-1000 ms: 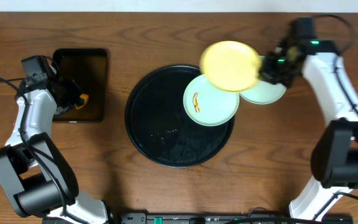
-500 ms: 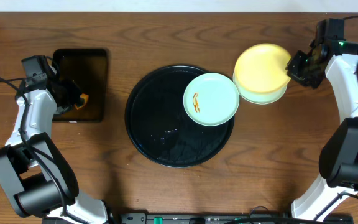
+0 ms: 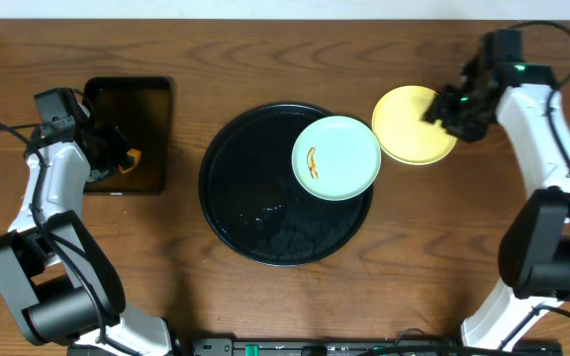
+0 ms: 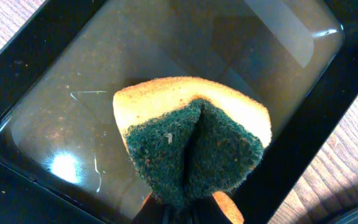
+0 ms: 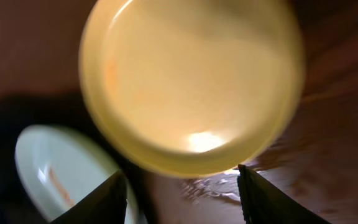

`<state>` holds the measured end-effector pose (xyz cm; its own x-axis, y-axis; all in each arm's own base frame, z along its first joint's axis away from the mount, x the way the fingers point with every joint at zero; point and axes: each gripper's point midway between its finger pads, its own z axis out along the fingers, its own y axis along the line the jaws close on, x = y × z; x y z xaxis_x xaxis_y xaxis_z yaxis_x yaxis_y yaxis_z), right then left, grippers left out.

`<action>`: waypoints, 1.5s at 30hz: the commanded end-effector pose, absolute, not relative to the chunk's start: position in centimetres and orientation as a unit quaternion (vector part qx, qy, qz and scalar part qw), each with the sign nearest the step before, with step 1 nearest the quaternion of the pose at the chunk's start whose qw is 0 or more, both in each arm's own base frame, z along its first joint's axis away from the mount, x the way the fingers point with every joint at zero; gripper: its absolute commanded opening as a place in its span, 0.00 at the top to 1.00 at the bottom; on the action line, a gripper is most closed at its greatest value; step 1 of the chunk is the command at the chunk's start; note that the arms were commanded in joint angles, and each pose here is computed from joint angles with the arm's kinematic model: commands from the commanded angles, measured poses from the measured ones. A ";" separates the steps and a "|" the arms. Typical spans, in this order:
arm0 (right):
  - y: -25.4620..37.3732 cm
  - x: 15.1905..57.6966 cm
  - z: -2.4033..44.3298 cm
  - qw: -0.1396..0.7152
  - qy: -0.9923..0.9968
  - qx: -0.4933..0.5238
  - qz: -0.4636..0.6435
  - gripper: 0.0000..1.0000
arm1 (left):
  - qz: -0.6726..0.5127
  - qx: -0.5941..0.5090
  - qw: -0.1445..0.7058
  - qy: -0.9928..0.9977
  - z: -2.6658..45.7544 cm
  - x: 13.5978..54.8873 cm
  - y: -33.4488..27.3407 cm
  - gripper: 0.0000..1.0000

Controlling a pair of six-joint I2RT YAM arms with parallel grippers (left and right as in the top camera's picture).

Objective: Clean dirty plates on tray and stack at the side
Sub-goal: 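Release the yellow plate and move the right gripper to the green plate rim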

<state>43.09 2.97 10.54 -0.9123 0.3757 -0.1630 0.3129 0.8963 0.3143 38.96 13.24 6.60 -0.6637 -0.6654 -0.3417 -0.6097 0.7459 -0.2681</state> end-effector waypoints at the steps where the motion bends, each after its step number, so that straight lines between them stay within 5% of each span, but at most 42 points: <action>1: 7.7 42.4 10.8 0.108 0.979 0.080 0.153 0.41 | -0.070 -0.350 0.213 0.910 6.7 38.9 13.1 0.92; 20: 11.7 42.1 4.8 0.103 0.993 -0.045 -0.039 0.34 | -0.070 -0.350 0.213 0.910 6.7 38.9 13.1 0.92; 27: 12.5 41.5 4.0 0.084 0.995 -0.048 -0.014 0.51 | -0.070 -0.350 0.213 0.910 6.7 38.9 13.1 0.92; 41: 12.7 41.0 2.1 0.059 0.997 -0.047 -0.010 0.68 | -0.070 -0.350 0.213 0.910 6.7 38.9 13.1 0.92; 45: 13.0 40.9 2.0 0.056 0.997 -0.048 -0.001 0.88 | -0.070 -0.350 0.213 0.910 6.7 38.9 13.1 0.92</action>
<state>41.13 12.91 2.57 -0.9872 -0.0973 -0.1267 -0.0969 0.9952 -0.0100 38.96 13.24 6.60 -0.6636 -0.6653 -0.3420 -0.6096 0.7459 -0.2683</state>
